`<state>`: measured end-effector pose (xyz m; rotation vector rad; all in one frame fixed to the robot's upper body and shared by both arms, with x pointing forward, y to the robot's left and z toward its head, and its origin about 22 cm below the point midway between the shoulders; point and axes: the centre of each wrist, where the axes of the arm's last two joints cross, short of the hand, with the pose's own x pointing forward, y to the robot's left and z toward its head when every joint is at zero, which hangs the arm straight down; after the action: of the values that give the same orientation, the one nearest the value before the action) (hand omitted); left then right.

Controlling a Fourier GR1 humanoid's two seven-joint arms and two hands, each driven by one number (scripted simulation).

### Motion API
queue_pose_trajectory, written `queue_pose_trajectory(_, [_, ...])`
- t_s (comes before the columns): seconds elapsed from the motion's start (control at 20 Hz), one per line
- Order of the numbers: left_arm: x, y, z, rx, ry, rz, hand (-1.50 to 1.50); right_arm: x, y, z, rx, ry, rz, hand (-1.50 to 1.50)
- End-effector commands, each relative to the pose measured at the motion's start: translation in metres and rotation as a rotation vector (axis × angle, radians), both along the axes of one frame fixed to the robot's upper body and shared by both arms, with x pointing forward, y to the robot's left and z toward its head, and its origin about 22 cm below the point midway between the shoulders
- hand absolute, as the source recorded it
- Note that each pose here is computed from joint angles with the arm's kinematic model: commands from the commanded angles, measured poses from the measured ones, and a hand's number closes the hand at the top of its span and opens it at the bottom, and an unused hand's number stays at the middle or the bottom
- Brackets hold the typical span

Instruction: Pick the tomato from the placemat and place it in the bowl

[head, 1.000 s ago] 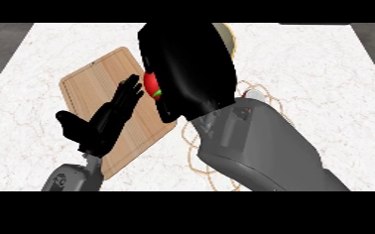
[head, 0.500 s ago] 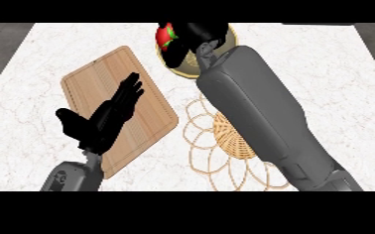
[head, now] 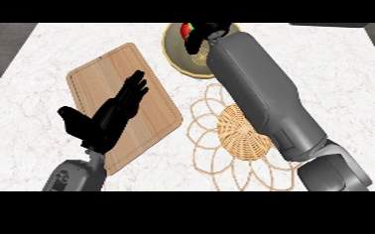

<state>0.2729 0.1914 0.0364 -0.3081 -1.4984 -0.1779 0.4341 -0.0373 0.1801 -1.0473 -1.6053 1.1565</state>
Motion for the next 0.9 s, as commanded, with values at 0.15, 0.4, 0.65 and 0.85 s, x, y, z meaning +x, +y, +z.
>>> queue_pose_trajectory(0.15, [-0.003,-0.005,-0.005,-0.002,-0.010,-0.032,0.00,0.020,-0.028,-0.038,0.063,0.163,-0.160,-1.50])
queue_pose_trajectory(0.4, [0.002,-0.009,-0.002,-0.008,-0.020,-0.032,0.00,0.025,-0.034,-0.030,0.248,0.156,-0.068,-1.50])
queue_pose_trajectory(0.65, [0.001,-0.010,-0.004,-0.003,-0.009,-0.019,0.00,0.026,-0.052,-0.037,0.639,0.081,-0.023,-1.50])
queue_pose_trajectory(0.85, [0.001,-0.005,-0.003,0.001,0.015,0.007,0.00,0.024,-0.053,-0.018,0.903,-0.080,0.096,-1.50])
